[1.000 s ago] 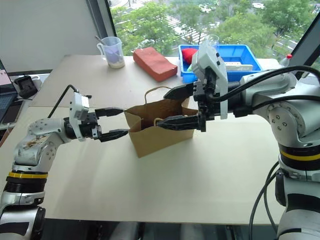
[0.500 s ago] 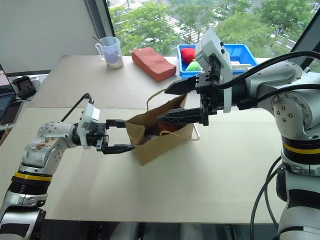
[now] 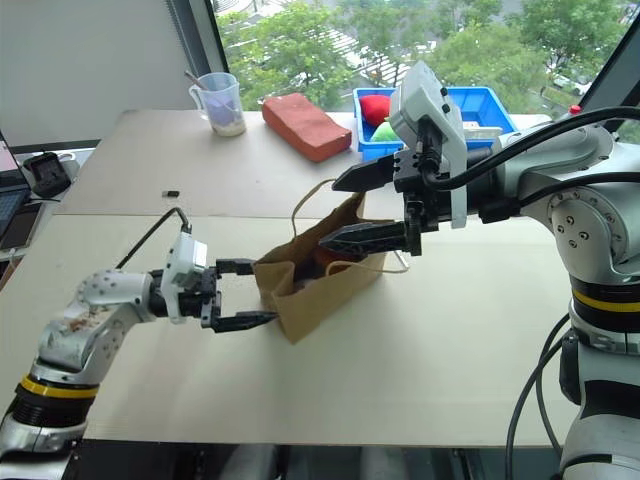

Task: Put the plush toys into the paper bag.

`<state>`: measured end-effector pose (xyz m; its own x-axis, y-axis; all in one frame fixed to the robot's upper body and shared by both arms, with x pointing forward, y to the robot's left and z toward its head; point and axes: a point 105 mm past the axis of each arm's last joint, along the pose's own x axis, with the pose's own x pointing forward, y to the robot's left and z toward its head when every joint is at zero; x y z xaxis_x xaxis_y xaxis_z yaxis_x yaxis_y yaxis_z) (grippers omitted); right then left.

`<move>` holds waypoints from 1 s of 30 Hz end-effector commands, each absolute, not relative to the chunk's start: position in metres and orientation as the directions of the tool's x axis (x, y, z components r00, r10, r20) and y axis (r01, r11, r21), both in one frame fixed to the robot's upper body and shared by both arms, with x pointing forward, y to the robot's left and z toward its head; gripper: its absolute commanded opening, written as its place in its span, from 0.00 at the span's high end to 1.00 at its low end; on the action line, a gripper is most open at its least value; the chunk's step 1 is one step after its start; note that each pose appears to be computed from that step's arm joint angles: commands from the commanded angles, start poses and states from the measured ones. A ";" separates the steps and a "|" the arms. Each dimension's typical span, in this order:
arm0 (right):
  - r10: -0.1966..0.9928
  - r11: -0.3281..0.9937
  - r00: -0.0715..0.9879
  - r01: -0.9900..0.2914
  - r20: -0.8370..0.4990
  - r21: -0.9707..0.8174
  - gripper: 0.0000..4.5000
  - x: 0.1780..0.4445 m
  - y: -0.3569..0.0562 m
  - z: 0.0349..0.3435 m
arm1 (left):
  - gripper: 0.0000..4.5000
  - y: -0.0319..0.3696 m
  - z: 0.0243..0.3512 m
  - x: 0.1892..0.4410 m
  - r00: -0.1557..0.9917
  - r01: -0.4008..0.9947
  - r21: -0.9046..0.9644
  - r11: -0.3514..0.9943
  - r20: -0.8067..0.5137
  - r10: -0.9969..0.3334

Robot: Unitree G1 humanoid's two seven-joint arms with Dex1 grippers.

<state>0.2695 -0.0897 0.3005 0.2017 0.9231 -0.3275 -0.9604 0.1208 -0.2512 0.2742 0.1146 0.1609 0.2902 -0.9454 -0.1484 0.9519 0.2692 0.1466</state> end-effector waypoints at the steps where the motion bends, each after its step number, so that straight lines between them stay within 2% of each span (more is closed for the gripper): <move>1: 0.925 0.119 0.215 -0.947 -0.312 -0.300 0.00 0.267 -0.091 0.308 | 0.00 0.108 0.170 0.275 0.376 0.915 0.193 0.353 -0.097 -0.921; 11: 0.916 0.112 0.226 -0.937 -0.330 -0.330 0.00 0.265 -0.091 0.308 | 0.00 0.088 0.151 0.291 0.582 0.799 0.193 0.570 -0.009 -0.813; 15: 0.917 0.074 0.200 -0.936 -0.346 -0.345 0.00 0.258 -0.086 0.310 | 0.00 0.085 0.147 0.296 0.597 0.783 0.196 0.590 0.028 -0.802; 18: 0.917 0.065 0.196 -0.933 -0.348 -0.354 0.00 0.258 -0.084 0.311 | 0.19 0.083 0.149 0.300 0.593 0.782 0.194 0.592 0.055 -0.803; 25: 0.911 0.080 0.216 -0.928 -0.350 -0.363 0.00 0.263 -0.087 0.310 | 0.93 0.082 0.145 0.299 0.561 0.807 0.193 0.558 0.043 -0.827; 26: 0.911 0.084 0.219 -0.928 -0.350 -0.364 0.00 0.263 -0.088 0.310 | 0.99 0.083 0.145 0.299 0.560 0.808 0.194 0.557 0.042 -0.827; 30: 0.905 0.109 0.245 -0.924 -0.347 -0.367 0.00 0.265 -0.095 0.313 | 0.99 0.087 0.148 0.306 0.559 0.806 0.208 0.553 0.038 -0.828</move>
